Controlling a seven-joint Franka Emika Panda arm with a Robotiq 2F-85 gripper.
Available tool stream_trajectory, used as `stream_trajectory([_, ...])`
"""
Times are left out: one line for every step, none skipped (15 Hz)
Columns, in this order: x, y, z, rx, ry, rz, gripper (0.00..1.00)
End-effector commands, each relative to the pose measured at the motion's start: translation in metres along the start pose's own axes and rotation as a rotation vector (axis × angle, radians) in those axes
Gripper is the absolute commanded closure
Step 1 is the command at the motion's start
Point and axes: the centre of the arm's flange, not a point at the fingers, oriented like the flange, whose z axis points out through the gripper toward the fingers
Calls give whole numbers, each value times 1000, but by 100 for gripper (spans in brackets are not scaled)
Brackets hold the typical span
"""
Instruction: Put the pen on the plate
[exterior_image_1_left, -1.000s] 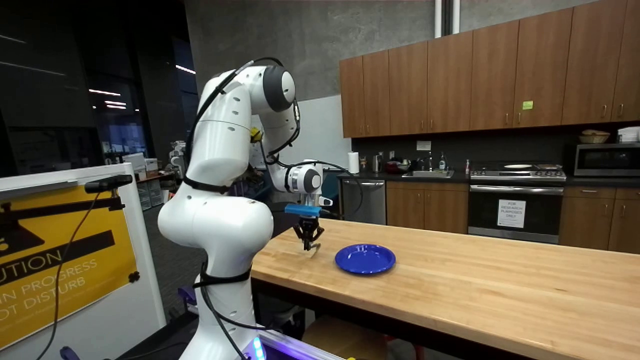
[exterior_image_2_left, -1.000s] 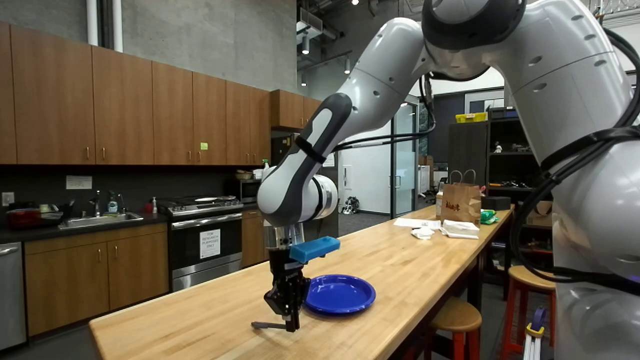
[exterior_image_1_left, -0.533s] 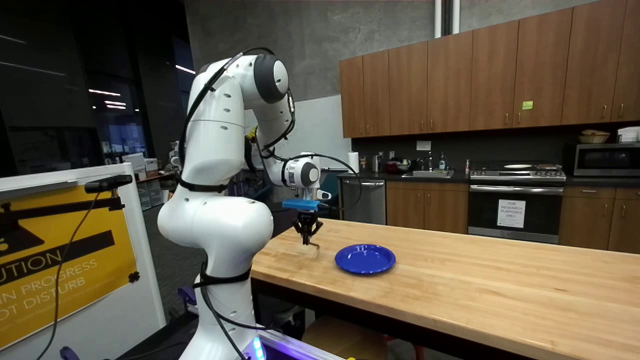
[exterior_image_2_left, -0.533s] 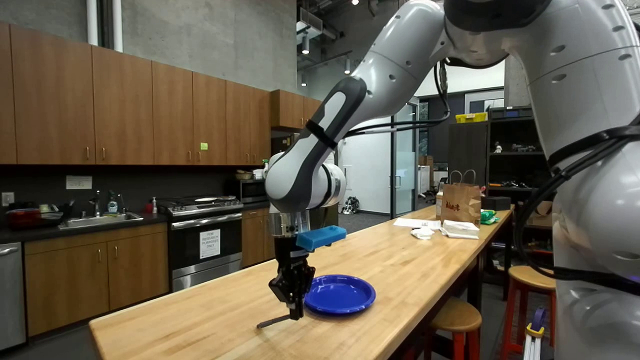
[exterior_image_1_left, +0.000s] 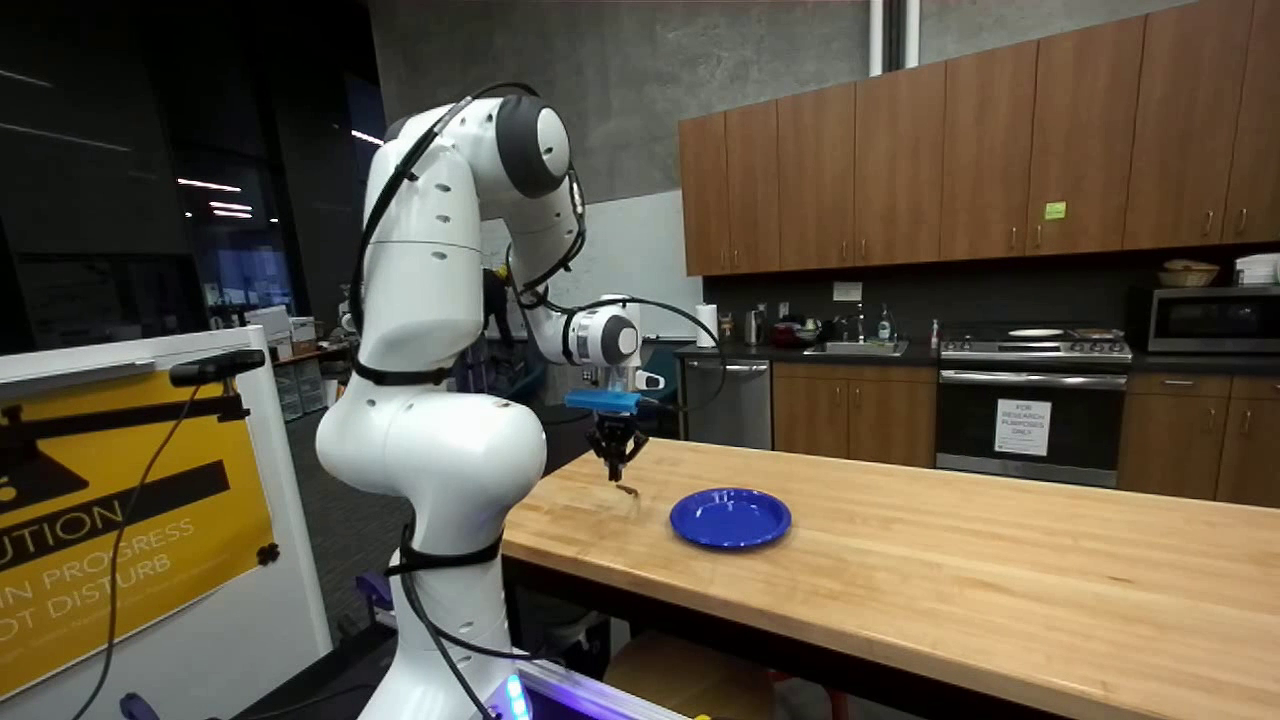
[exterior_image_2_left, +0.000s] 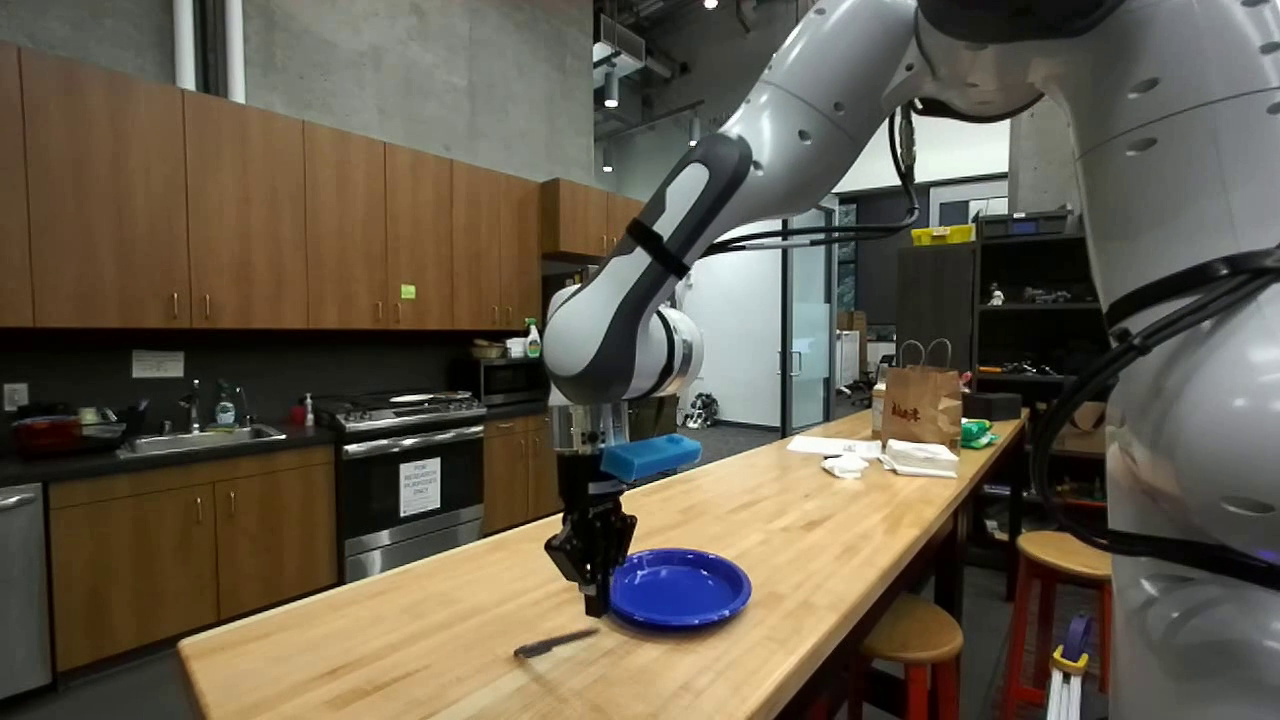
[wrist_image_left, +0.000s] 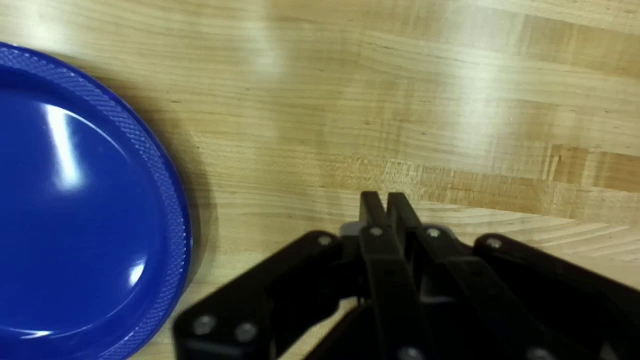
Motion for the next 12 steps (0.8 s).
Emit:
stream_trajectory([-16, 3, -27, -10, 37, 3, 98])
stream_trajectory([-17, 3, -32, -13, 44, 3, 98])
stream_trajectory([-16, 3, -37, -16, 51, 2, 98])
stream_trajectory([-17, 2, -41, -18, 55, -1, 98])
stream_trajectory([-17, 1, -43, -20, 57, -2, 88])
stream_trajectory([-5, 1, -32, -3, 53, 1, 65])
stream_trajectory([-5, 1, -34, -3, 57, 1, 88])
stream_trajectory([-5, 1, -33, -3, 56, 1, 86])
stream_trajectory([-5, 1, -32, -3, 54, 1, 81])
stream_trajectory([-5, 1, -31, -3, 52, 1, 49])
stream_trajectory([-1, -1, -24, -3, 21, -7, 44])
stream_trajectory([1, -3, -20, -3, 10, -11, 38])
